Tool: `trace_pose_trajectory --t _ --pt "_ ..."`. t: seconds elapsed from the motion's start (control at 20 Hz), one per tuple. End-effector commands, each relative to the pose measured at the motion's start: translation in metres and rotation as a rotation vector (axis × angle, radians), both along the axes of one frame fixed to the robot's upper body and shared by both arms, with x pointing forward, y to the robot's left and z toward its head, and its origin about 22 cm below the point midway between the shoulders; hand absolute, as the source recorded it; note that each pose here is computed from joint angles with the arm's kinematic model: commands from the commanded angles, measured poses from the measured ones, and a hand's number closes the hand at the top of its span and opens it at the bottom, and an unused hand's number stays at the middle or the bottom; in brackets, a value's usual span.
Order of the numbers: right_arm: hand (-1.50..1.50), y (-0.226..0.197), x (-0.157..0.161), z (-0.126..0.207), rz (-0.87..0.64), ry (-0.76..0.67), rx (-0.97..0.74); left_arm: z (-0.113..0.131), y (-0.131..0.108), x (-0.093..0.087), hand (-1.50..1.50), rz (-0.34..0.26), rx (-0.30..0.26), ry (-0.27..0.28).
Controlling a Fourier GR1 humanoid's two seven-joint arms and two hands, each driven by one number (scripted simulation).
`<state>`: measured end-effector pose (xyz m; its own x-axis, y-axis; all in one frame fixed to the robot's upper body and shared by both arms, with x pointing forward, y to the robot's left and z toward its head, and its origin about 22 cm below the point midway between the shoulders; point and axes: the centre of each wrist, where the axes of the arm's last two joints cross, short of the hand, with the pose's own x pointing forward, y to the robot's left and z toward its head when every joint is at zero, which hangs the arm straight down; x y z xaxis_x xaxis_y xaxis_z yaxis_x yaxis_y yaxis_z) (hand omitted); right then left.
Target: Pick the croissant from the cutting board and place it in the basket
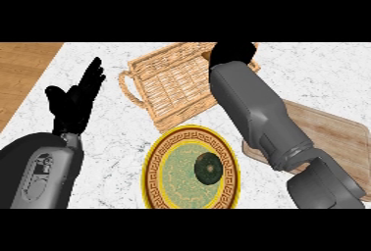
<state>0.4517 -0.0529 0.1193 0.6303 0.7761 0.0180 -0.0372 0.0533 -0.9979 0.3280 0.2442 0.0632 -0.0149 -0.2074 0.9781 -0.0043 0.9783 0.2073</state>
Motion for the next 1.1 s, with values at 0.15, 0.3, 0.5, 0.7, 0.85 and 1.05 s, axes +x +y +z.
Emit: trace_pose_trajectory --t 0.15,0.3,0.5,0.7,0.85,1.05 --pt "1.5 -0.001 0.0 -0.004 -0.187 0.054 0.05 -0.001 0.005 -0.002 0.0 0.012 -0.001 0.011" --pt "-1.5 0.0 -0.001 -0.005 -0.196 -0.023 0.078 0.007 0.005 0.003 0.0 0.011 0.001 -0.008" --pt "-1.5 0.008 -0.002 0.005 -0.144 -0.214 0.137 -0.003 0.003 -0.005 0.0 0.03 0.004 0.016" --pt "-1.5 0.018 -0.002 0.023 -0.145 -0.352 0.221 -0.003 0.013 -0.007 0.0 0.034 0.008 0.005" --pt "-1.5 0.024 -0.003 0.032 -0.138 -0.479 0.298 -0.004 0.019 -0.004 0.0 0.059 0.009 0.018" --pt "-1.5 0.023 -0.003 0.033 -0.21 -0.574 0.388 -0.01 0.014 -0.011 0.0 0.079 0.004 0.036"
